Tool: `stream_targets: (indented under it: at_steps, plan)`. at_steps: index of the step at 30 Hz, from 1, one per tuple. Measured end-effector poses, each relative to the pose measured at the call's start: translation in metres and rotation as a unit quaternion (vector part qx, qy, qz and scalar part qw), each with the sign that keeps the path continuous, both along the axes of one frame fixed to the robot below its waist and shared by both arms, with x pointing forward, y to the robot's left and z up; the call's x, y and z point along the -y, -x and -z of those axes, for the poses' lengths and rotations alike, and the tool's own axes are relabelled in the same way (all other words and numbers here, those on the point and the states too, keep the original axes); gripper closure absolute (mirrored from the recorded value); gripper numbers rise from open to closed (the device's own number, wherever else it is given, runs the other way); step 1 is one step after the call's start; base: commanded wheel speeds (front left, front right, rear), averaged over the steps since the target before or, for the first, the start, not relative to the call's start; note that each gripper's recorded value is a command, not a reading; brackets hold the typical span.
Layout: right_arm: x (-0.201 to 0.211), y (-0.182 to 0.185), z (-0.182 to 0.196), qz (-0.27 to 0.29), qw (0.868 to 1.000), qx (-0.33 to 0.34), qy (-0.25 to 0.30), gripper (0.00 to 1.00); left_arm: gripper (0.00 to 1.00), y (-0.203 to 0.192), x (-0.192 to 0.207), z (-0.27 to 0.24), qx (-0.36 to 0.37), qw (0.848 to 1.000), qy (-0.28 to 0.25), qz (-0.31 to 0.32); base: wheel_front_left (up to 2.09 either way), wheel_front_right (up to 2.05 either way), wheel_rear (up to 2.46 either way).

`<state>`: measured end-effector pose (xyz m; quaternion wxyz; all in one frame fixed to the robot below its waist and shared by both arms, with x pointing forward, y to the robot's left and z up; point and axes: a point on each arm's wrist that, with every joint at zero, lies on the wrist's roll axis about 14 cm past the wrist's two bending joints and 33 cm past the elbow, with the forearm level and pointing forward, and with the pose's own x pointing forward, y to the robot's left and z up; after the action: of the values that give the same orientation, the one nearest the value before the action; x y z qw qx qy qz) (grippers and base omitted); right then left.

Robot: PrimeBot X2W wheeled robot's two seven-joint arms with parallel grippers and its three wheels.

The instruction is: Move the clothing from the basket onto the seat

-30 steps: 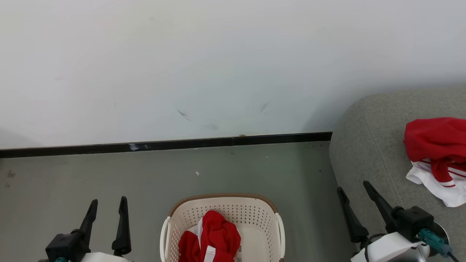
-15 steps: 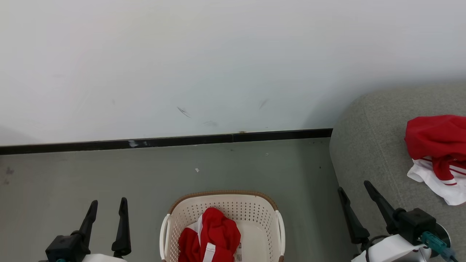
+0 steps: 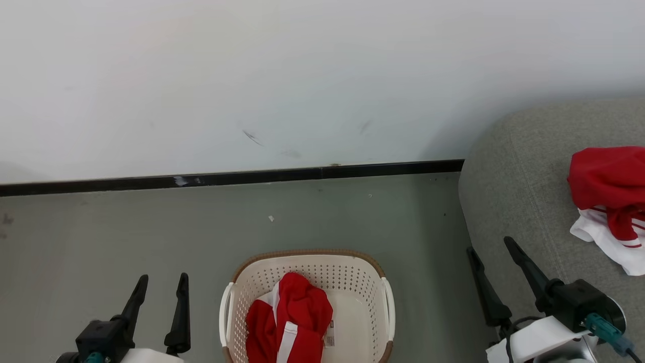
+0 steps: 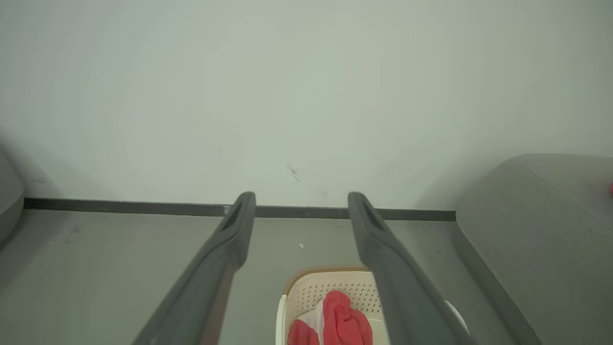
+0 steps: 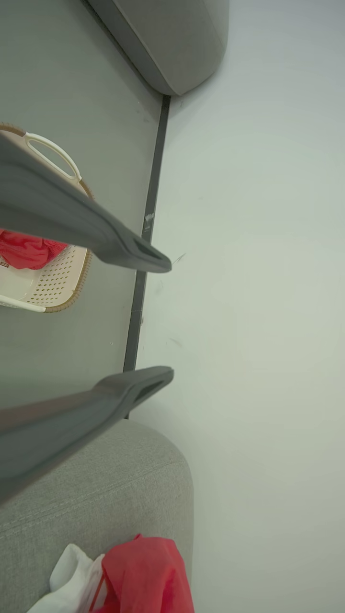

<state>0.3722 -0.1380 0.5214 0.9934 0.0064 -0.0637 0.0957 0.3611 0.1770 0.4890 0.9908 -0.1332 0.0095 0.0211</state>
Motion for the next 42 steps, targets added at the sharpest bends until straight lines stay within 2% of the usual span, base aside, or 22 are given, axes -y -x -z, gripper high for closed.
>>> stream_targets:
  at_steps: [12,22,33,42]
  plan:
    - [0.010,-0.023,-0.003,0.015,1.000,0.009,0.005,0.00,0.00,-0.035,0.039,0.013,-0.028,0.995,-0.028,0.086,0.00,0.00,0.00]
    - [0.038,-0.042,-0.002,0.056,0.998,0.015,0.015,0.00,0.00,-0.056,0.086,0.050,-0.083,0.983,-0.025,0.160,0.00,0.00,0.00]
    - [0.051,-0.071,-0.006,0.075,0.996,0.035,0.026,0.00,0.00,-0.079,0.105,0.104,-0.151,0.971,-0.030,0.181,0.00,0.00,0.00]
    - [0.058,-0.097,-0.006,0.083,0.995,0.050,0.034,0.00,0.00,-0.082,0.114,0.162,-0.223,0.955,-0.034,0.195,0.00,0.00,0.00]
